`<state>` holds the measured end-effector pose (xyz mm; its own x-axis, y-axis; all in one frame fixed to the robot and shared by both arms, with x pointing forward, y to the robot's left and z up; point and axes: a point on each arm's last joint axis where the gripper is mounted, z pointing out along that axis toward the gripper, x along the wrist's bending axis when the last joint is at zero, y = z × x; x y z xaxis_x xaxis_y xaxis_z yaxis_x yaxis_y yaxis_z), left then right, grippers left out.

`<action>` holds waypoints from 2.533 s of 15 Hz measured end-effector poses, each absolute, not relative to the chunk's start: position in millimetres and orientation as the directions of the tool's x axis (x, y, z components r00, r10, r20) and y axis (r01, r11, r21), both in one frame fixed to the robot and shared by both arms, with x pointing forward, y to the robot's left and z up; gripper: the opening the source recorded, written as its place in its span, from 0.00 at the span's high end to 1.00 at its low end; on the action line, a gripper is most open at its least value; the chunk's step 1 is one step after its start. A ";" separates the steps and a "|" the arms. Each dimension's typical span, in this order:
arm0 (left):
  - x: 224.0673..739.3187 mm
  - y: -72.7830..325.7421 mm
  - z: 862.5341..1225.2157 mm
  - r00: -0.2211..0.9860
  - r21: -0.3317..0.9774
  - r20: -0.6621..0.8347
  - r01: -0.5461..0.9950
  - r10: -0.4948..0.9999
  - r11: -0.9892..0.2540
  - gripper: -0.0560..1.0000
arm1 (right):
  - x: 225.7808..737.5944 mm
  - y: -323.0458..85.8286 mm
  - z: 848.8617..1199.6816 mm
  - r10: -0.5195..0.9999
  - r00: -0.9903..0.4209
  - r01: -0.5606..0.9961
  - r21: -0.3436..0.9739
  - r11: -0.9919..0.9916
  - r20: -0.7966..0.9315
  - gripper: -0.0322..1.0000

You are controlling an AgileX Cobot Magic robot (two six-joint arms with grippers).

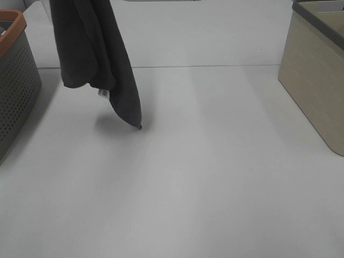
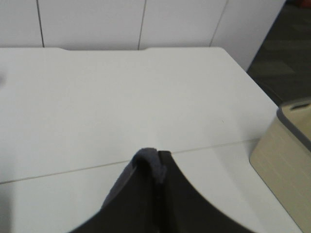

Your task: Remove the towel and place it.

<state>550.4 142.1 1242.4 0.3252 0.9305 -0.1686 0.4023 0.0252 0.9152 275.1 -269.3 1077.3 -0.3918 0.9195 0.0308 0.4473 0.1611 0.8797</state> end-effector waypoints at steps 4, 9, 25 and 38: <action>559.5 129.4 1219.0 0.406 0.873 -0.112 0.476 0.907 -0.104 0.95 | 314.8 -248.8 1086.9 0.825 -0.559 0.381 0.910 0.161 0.088 0.36; 569.2 114.0 1199.2 0.429 0.842 -0.132 0.524 0.893 -0.128 0.95 | 354.2 -239.8 1082.1 0.777 -0.623 0.359 0.915 0.184 0.089 0.37; 542.8 82.4 1191.8 0.576 0.793 -0.046 0.517 0.816 -0.321 0.95 | 443.0 -86.1 972.8 0.518 -0.855 0.326 0.776 0.541 -0.002 0.43; 542.4 82.4 1191.4 0.577 0.790 -0.049 0.522 0.815 -0.322 0.95 | 526.9 -35.9 914.0 0.772 -0.635 0.573 0.684 0.451 0.023 0.43</action>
